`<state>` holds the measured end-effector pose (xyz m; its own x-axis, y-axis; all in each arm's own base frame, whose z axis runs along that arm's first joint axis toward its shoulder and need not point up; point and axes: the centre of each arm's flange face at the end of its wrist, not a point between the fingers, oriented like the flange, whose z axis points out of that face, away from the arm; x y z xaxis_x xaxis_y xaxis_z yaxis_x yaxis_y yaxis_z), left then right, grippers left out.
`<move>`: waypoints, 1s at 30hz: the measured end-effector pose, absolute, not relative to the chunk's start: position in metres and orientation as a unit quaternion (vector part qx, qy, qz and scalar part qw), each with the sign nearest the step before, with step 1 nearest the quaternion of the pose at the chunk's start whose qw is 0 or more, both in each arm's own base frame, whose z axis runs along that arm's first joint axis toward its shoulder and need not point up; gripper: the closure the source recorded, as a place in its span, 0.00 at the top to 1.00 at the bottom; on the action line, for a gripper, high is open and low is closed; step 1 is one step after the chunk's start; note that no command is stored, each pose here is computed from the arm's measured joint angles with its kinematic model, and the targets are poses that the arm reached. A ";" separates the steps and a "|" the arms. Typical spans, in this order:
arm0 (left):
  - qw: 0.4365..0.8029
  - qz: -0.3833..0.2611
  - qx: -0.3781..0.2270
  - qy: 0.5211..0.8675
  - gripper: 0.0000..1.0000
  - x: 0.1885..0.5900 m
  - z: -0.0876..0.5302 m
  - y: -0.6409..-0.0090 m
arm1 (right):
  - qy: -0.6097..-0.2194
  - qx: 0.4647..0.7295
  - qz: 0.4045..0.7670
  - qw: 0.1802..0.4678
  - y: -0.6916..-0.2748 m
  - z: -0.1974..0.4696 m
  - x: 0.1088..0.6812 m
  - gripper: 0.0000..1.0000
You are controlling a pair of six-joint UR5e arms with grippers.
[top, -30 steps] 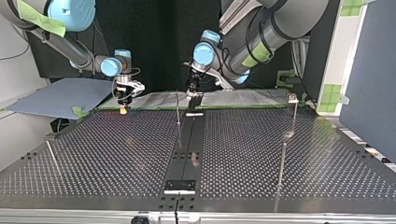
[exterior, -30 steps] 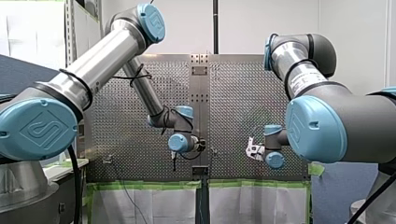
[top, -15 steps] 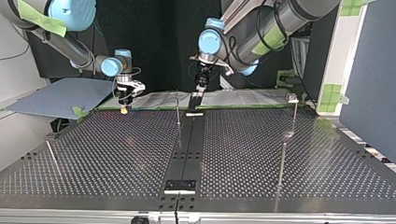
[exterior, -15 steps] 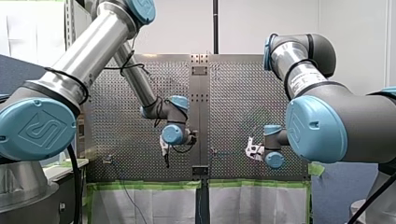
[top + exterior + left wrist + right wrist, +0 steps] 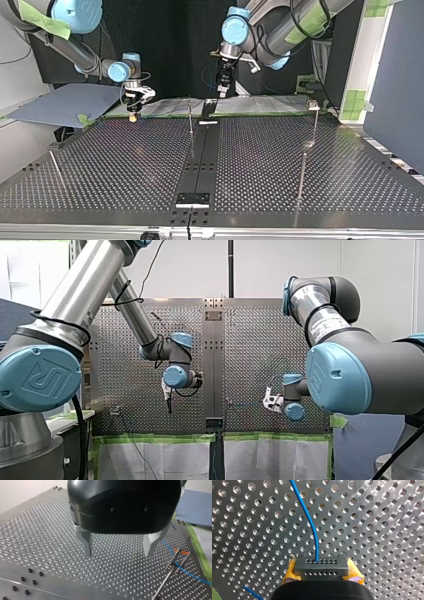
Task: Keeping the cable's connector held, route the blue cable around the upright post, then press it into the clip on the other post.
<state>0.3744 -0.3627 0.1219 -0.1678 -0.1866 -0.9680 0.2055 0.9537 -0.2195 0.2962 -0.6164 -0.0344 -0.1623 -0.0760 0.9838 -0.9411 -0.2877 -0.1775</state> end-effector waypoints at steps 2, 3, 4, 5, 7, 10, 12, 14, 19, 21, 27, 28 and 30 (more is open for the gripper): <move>0.647 -0.153 0.005 0.747 1.00 0.369 0.126 -0.359 | -0.475 0.537 0.595 0.363 -0.617 -0.035 0.295 0.00; 0.647 -0.153 0.005 0.747 1.00 0.367 0.127 -0.357 | -0.476 0.537 0.594 0.363 -0.617 -0.035 0.294 0.00; 0.648 -0.153 0.005 0.746 1.00 0.364 0.129 -0.355 | -0.476 0.538 0.594 0.363 -0.617 -0.035 0.294 0.00; 0.648 -0.154 0.005 0.746 1.00 0.360 0.131 -0.353 | -0.476 0.538 0.594 0.363 -0.617 -0.035 0.294 0.00; 0.649 -0.154 0.004 0.745 1.00 0.355 0.135 -0.349 | -0.477 0.539 0.592 0.362 -0.617 -0.035 0.293 0.00; 0.650 -0.154 0.004 0.745 1.00 0.345 0.140 -0.342 | -0.479 0.539 0.591 0.362 -0.616 -0.036 0.292 0.00; 0.650 -0.154 0.004 0.744 1.00 0.339 0.142 -0.339 | -0.479 0.539 0.591 0.361 -0.616 -0.036 0.292 0.00; 0.650 -0.154 0.003 0.744 1.00 0.337 0.144 -0.337 | -0.480 0.539 0.591 0.361 -0.616 -0.036 0.292 0.00; 0.650 -0.154 0.003 0.744 1.00 0.335 0.144 -0.336 | -0.480 0.539 0.591 0.361 -0.616 -0.036 0.292 0.00; 0.650 -0.154 0.003 0.744 1.00 0.335 0.144 -0.336 | -0.480 0.539 0.590 0.361 -0.616 -0.036 0.292 0.00; 0.650 -0.154 0.003 0.744 1.00 0.335 0.144 -0.335 | -0.480 0.539 0.591 0.361 -0.616 -0.036 0.292 0.00; 0.650 -0.154 0.003 0.744 1.00 0.335 0.144 -0.335 | -0.480 0.539 0.591 0.361 -0.616 -0.036 0.292 0.00; 0.650 -0.154 0.003 0.744 1.00 0.335 0.144 -0.335 | -0.480 0.539 0.591 0.361 -0.616 -0.036 0.292 0.00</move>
<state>0.3346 -0.3355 0.1444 -0.1547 -0.1950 -0.9685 0.2051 0.9526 -0.2246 0.2920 -0.6162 -0.0363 -0.1583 -0.0920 0.9831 -0.9436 -0.2791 -0.1781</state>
